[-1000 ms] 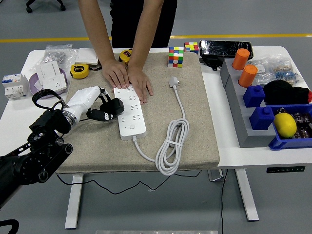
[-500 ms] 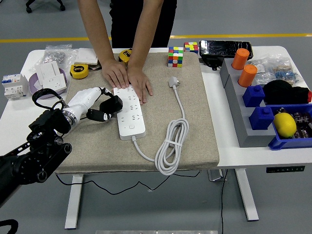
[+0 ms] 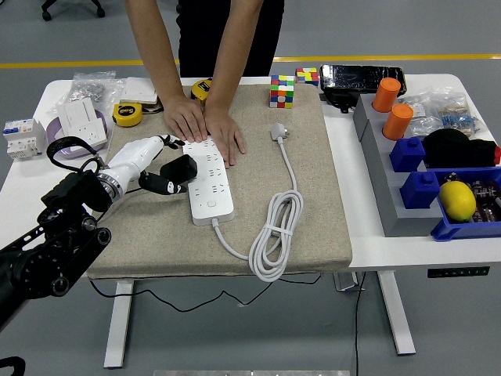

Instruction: Pick up the plug,place it near the board,insert it into the board,press the button

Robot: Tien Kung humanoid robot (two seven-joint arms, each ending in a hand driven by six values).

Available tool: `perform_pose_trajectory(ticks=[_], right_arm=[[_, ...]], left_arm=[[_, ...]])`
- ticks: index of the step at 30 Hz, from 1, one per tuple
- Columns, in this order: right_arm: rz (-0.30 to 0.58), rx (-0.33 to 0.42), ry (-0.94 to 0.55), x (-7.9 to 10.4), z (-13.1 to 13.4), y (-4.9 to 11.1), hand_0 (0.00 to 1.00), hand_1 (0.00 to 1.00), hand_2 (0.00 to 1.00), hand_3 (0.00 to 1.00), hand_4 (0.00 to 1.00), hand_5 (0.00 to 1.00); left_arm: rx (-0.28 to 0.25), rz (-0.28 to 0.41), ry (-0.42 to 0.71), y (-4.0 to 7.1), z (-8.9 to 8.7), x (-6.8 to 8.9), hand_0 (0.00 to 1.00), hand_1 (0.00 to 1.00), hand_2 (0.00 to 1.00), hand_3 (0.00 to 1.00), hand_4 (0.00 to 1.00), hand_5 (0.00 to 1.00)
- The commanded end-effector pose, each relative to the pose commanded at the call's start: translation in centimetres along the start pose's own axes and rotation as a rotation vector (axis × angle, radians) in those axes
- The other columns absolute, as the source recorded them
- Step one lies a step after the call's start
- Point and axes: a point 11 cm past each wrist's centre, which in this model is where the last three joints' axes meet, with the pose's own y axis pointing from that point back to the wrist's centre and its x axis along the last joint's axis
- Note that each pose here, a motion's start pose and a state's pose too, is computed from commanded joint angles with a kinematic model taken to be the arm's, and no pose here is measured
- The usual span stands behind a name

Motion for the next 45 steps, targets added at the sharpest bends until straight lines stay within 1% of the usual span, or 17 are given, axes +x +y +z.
perform_pose_trajectory(ticks=[1,5,6,7,9,11,12,13,14,17,18,19,23,27,31,35,45], right_arm=[[-0.001,0.000,0.000,0.0,0.0,0.0,0.828,0.760,0.755,0.787,0.998,0.836],[-0.004,-0.002,-0.002,-0.2,0.2,0.0,0.828,0.760,0.755,0.787,0.998,0.836],[-0.005,-0.004,-0.002,-0.3,0.3,0.0,0.828,0.760,0.755,0.787,0.998,0.836],[-0.006,-0.005,-0.003,-0.4,0.3,0.0,0.828,0.760,0.755,0.786,0.998,0.836],[-0.007,-0.007,-0.004,-0.5,0.5,0.0,0.828,0.760,0.755,0.786,0.998,0.836],[-0.008,-0.011,-0.004,-0.6,0.6,0.0,0.828,0.760,0.755,0.786,0.998,0.836],[-0.008,-0.011,-0.005,-0.6,0.7,0.0,0.828,0.760,0.755,0.786,0.998,0.836],[-0.008,-0.011,-0.005,-0.6,0.7,0.0,0.827,0.760,0.755,0.786,0.998,0.835],[-0.008,-0.010,-0.005,-0.6,0.7,0.0,0.827,0.760,0.755,0.786,0.998,0.835],[-0.009,-0.006,-0.005,-0.6,0.5,0.0,0.827,0.760,0.755,0.786,0.998,0.835],[-0.009,-0.005,-0.005,-0.6,0.4,0.0,0.827,0.760,0.755,0.786,0.998,0.835],[-0.009,-0.004,-0.005,-0.6,0.4,0.0,0.829,0.760,0.755,0.786,0.998,0.836],[-0.008,-0.005,-0.005,-0.6,0.4,0.0,0.829,0.760,0.755,0.786,0.998,0.836],[-0.007,-0.009,-0.003,-0.5,0.6,0.0,0.829,0.760,0.755,0.787,0.998,0.835],[-0.006,-0.007,-0.003,-0.4,0.5,0.0,0.829,0.760,0.755,0.786,0.998,0.837],[-0.006,-0.007,0.000,-0.4,0.5,0.0,0.829,0.760,0.755,0.786,0.998,0.837],[-0.004,-0.007,0.005,-0.3,0.4,0.0,0.828,0.759,0.754,0.786,0.998,0.836]], left_arm=[[-0.008,0.019,0.051,0.3,0.2,0.2,0.862,0.946,0.894,0.878,0.998,0.605],[-0.028,0.121,0.259,1.5,0.5,0.8,0.862,0.946,0.894,0.878,0.998,0.605],[-0.034,0.159,0.334,2.0,0.7,0.8,0.862,0.946,0.894,0.878,0.998,0.605],[-0.034,0.189,0.399,2.5,0.7,0.7,0.936,0.981,0.943,0.894,0.998,0.998],[-0.033,0.234,0.513,3.5,0.6,0.5,0.936,0.981,0.943,0.894,0.998,0.998],[-0.031,0.267,0.628,4.6,0.7,-0.4,0.936,0.981,0.943,0.894,0.998,0.998],[-0.030,0.266,0.659,4.9,0.7,-0.8,0.936,0.981,0.943,0.894,0.998,0.998],[-0.026,0.261,0.681,5.2,0.7,-1.3,0.971,0.981,0.941,0.888,0.998,0.998],[-0.022,0.252,0.694,5.5,0.7,-1.8,0.971,0.981,0.941,0.888,0.998,0.998],[0.000,0.209,0.711,5.8,0.4,-3.2,0.971,0.981,0.941,0.888,0.998,0.998],[0.007,0.193,0.710,5.9,0.2,-3.7,0.971,0.981,0.941,0.888,0.998,0.998],[0.012,0.182,0.706,6.0,0.2,-4.0,0.998,0.997,0.944,0.887,0.998,0.998],[0.025,0.131,0.662,6.1,0.3,-5.3,0.998,0.997,0.944,0.887,0.998,0.998],[0.033,0.093,0.601,5.9,0.6,-6.1,0.998,0.998,0.948,0.887,0.998,0.998],[0.041,0.063,0.572,5.5,0.6,-6.7,0.998,0.998,0.946,0.887,0.998,0.998],[0.044,0.053,0.542,5.1,0.6,-6.9,0.998,0.998,0.946,0.887,0.998,0.998],[0.037,0.068,0.472,4.6,0.8,-6.1,0.998,0.998,0.943,0.885,0.998,0.998]])
